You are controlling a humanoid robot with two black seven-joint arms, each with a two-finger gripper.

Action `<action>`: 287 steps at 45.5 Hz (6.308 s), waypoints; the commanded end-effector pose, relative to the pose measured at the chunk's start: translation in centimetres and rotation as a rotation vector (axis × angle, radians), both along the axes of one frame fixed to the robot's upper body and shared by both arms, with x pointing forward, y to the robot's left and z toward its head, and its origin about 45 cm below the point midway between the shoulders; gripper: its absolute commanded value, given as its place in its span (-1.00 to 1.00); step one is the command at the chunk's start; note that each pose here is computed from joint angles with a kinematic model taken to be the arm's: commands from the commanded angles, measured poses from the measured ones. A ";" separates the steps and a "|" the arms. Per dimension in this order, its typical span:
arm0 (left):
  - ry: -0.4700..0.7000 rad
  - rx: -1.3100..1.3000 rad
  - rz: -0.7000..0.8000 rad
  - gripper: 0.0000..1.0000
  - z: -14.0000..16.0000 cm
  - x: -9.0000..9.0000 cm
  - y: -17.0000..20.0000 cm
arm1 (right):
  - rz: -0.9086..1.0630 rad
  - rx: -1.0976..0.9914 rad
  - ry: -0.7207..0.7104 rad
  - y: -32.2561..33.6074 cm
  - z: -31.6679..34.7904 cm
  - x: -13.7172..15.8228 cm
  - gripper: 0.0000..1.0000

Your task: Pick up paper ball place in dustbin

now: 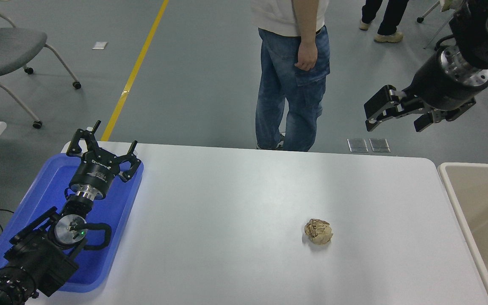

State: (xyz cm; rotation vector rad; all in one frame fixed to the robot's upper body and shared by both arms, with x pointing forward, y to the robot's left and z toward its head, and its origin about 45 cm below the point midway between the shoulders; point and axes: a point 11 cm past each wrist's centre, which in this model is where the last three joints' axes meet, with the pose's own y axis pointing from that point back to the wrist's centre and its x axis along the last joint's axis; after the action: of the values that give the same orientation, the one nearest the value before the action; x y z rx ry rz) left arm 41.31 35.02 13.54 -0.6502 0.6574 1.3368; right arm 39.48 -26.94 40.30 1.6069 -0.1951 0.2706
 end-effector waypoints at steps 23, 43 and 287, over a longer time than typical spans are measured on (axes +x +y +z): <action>0.000 -0.001 0.000 1.00 0.0 0.0 0.0 | 0.010 -0.009 0.009 0.3 -0.4 0.1 1.00; 0.000 -0.001 0.000 1.00 0.0 0.0 0.0 | 0.008 -0.014 0.021 0.0 -1.1 0.1 1.00; 0.000 -0.001 0.000 1.00 0.0 0.0 0.0 | -0.062 0.106 -0.047 -4.0 -6.5 3.1 -1.00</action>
State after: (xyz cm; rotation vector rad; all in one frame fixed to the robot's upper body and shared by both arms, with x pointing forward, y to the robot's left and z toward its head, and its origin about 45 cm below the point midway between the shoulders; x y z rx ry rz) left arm 41.31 35.02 13.55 -0.6507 0.6576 1.3369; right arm 42.06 -29.52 27.53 1.7145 -0.2719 0.2312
